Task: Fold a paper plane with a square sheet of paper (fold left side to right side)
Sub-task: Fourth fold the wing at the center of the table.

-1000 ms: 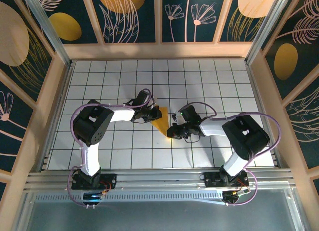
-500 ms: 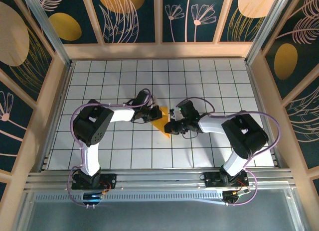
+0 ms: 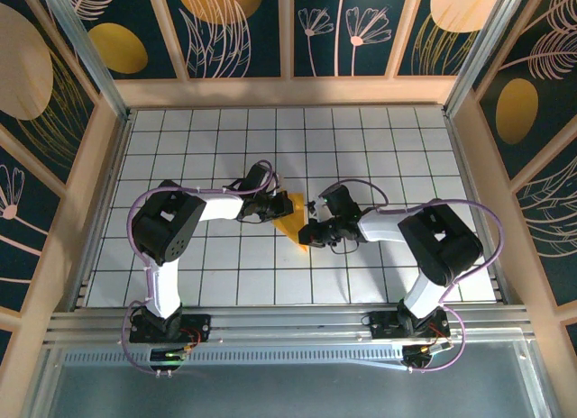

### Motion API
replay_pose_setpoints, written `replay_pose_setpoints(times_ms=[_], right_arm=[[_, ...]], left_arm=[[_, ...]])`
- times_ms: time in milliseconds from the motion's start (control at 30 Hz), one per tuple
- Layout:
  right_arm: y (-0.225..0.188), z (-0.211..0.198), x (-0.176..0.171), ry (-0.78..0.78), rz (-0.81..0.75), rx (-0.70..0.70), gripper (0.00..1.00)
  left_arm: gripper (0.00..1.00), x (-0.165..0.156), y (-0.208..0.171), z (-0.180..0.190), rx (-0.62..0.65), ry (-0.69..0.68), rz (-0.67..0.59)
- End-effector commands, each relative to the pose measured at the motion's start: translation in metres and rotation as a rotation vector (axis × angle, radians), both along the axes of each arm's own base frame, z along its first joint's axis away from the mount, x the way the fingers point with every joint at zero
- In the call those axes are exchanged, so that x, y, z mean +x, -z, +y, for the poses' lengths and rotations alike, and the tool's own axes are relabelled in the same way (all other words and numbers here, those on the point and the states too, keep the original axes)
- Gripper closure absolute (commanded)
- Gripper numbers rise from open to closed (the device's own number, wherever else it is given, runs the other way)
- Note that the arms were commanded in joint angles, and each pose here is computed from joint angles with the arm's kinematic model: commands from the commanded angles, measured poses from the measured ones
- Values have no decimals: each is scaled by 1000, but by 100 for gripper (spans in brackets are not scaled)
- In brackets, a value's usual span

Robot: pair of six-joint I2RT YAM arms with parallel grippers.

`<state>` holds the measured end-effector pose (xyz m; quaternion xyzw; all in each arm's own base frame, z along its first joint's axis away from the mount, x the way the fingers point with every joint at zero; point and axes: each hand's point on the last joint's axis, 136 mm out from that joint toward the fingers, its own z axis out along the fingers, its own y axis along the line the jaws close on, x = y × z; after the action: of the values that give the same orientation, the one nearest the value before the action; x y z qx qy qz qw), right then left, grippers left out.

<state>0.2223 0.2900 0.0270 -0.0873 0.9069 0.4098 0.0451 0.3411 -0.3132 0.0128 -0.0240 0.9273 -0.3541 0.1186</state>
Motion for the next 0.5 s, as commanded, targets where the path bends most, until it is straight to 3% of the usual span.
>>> replay_pose_setpoints(times_ms=[0,467], right_arm=[[12,-4,-8,-9,15,-26,100],[15,-3,-15,-20,28,-29,100]], left_arm=[[100,-20,35,27,145,-21,91],[100,-20,37,28,147,-22,94]])
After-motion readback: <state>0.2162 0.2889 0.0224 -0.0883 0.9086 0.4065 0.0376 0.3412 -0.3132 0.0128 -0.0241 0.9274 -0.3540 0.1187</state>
